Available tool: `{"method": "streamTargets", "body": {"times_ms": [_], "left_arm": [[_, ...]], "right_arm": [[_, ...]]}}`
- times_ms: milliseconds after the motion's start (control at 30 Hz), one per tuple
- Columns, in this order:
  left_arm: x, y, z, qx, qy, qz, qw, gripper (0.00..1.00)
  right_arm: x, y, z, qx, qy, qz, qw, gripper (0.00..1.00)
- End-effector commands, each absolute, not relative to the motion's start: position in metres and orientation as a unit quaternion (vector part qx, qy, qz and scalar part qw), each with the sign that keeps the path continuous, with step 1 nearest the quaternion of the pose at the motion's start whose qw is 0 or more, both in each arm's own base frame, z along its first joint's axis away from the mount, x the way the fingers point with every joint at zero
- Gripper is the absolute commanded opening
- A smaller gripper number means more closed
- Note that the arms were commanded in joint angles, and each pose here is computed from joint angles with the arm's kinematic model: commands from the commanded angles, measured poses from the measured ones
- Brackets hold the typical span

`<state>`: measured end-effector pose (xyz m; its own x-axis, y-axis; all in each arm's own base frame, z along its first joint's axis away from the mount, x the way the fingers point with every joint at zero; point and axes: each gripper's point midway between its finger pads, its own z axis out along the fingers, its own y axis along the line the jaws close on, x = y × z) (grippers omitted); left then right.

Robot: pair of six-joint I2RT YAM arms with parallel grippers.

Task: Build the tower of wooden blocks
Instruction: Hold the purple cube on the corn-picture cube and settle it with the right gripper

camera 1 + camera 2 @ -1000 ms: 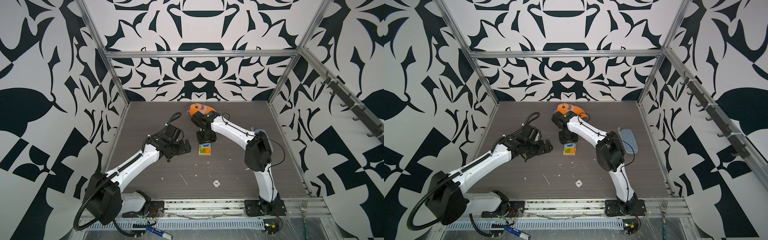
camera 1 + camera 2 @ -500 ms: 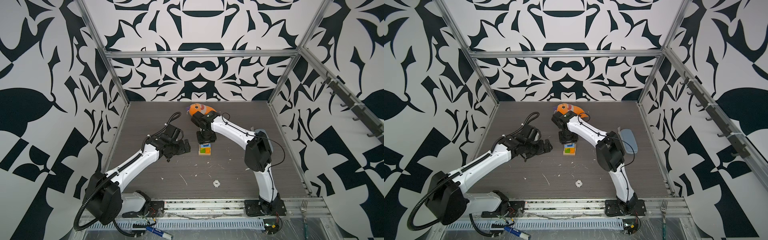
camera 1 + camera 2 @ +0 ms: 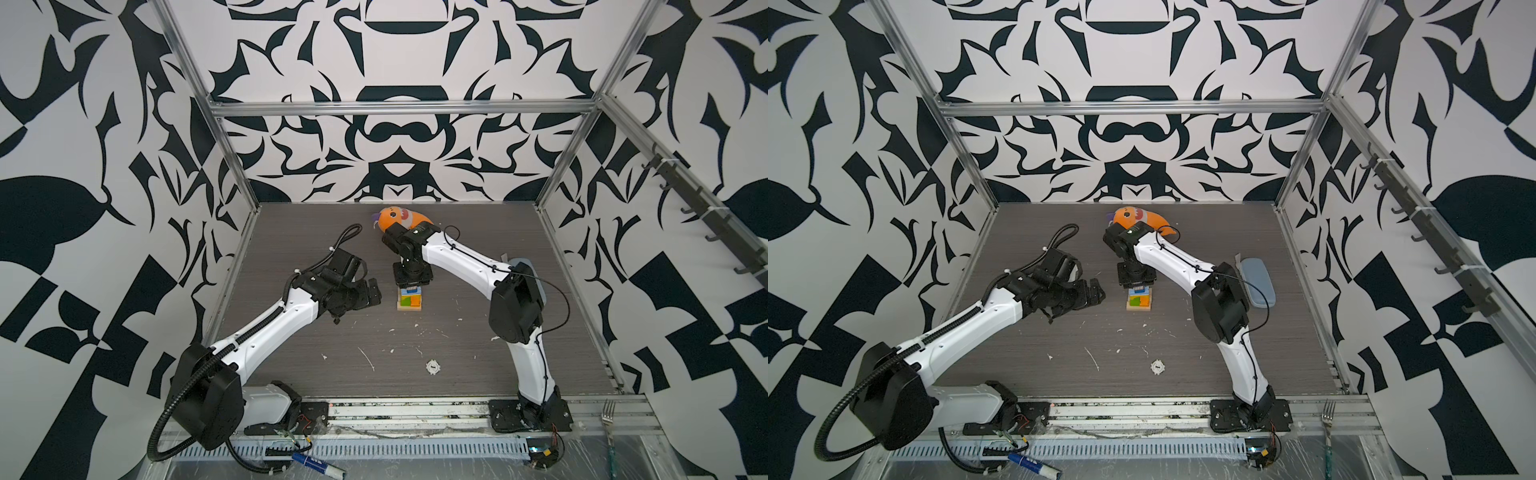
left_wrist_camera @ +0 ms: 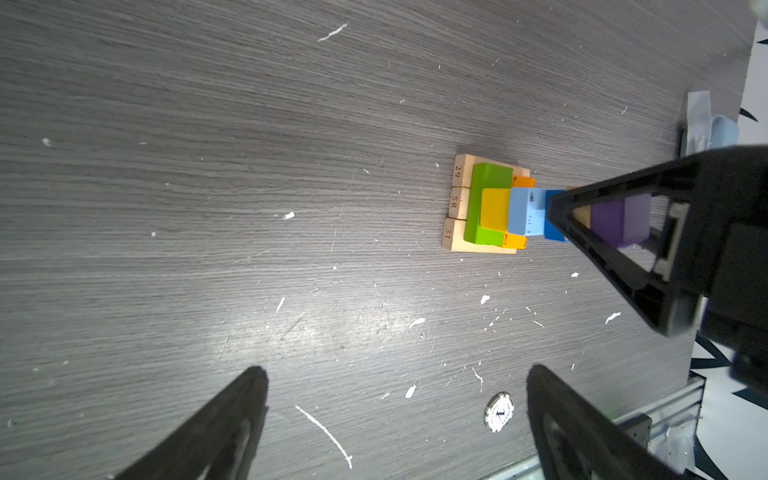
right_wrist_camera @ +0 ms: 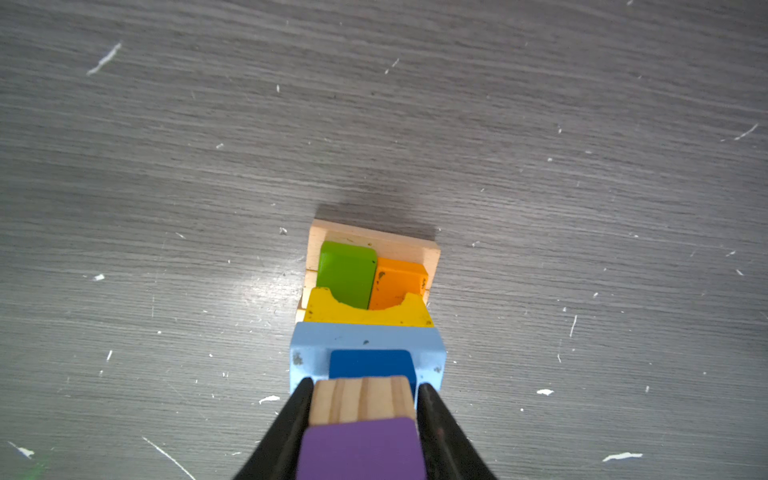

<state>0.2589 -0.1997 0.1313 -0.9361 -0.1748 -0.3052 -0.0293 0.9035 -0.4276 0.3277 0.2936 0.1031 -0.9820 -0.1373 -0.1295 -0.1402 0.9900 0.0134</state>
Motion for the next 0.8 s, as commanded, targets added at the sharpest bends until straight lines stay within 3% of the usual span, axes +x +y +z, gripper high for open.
{"method": "streamTargets", "body": {"times_ms": [0,767], "left_arm": [[0.2554,-0.1964,0.1302,-0.052,0.960,-0.215,0.170,1.00],[0.2552,-0.1955,0.1306,-0.052,0.961,-0.214,0.169,1.00]], "right_arm": [[0.3285,0.2961,0.1091,-0.063,0.996,0.011,0.069,0.43],[0.3299,0.2963,0.1101,-0.059,0.996,0.010,0.072,0.40]]}}
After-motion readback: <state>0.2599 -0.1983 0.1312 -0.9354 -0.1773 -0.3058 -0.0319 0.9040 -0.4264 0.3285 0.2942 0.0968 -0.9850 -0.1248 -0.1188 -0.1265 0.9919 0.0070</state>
